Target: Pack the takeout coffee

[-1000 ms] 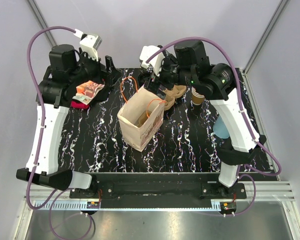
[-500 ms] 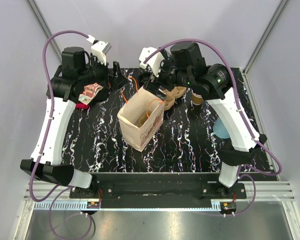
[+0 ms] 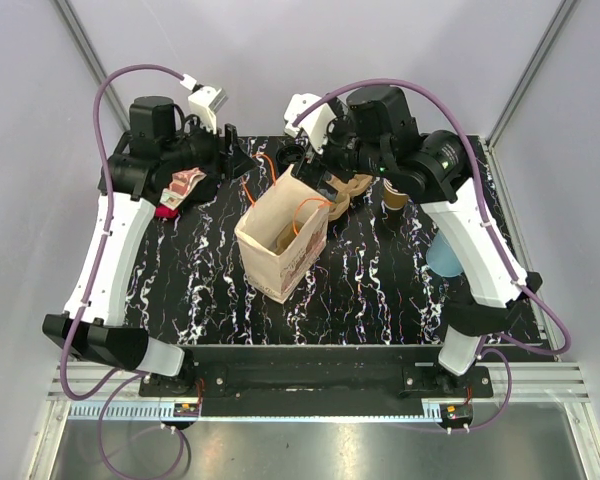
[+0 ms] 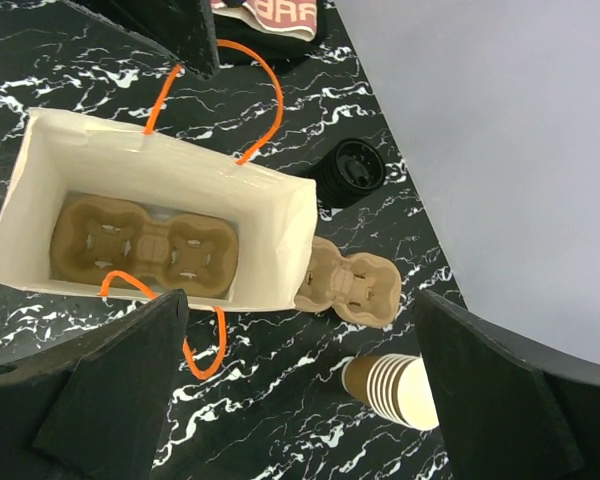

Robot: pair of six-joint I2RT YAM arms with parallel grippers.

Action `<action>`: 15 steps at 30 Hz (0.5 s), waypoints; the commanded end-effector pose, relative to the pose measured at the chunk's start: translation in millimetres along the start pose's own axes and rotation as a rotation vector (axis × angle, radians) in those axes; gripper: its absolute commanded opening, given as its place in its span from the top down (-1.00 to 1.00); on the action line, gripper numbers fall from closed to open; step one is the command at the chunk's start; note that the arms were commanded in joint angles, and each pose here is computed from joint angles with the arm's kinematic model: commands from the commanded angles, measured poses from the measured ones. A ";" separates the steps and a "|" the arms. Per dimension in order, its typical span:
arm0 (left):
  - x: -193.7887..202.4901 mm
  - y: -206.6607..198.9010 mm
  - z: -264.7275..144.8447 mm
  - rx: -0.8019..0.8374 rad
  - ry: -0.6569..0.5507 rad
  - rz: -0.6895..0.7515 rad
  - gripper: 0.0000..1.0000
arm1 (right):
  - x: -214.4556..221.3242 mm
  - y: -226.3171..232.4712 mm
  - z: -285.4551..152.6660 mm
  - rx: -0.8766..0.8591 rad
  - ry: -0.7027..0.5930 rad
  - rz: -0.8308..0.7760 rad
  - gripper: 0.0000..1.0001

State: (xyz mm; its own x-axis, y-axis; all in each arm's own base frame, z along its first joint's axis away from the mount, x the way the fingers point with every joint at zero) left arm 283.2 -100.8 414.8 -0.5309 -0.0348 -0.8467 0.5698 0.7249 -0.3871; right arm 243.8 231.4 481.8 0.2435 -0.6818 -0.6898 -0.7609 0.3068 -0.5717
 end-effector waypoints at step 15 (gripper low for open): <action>-0.2 10.6 18.8 0.034 0.011 0.033 -0.04 | -3.8 -6.9 -21.0 0.096 -0.016 0.016 -0.99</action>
State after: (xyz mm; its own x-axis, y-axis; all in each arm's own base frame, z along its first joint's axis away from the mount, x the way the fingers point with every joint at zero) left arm 291.5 -102.4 406.3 -0.5487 -0.0211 -0.8358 0.5675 0.7247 -0.3909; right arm 244.6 227.1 479.7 0.2171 -0.7052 -0.6749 -0.7422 0.3299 -0.5834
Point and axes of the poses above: each gripper's point midway between its finger pads, its own z axis out along the fingers, its own y axis along the line the jaws close on, x = y × z, the point moved 10 cm from there along -z, back along the fingers, and after that the axes turned 10 degrees about -z, right-handed, at the moved point
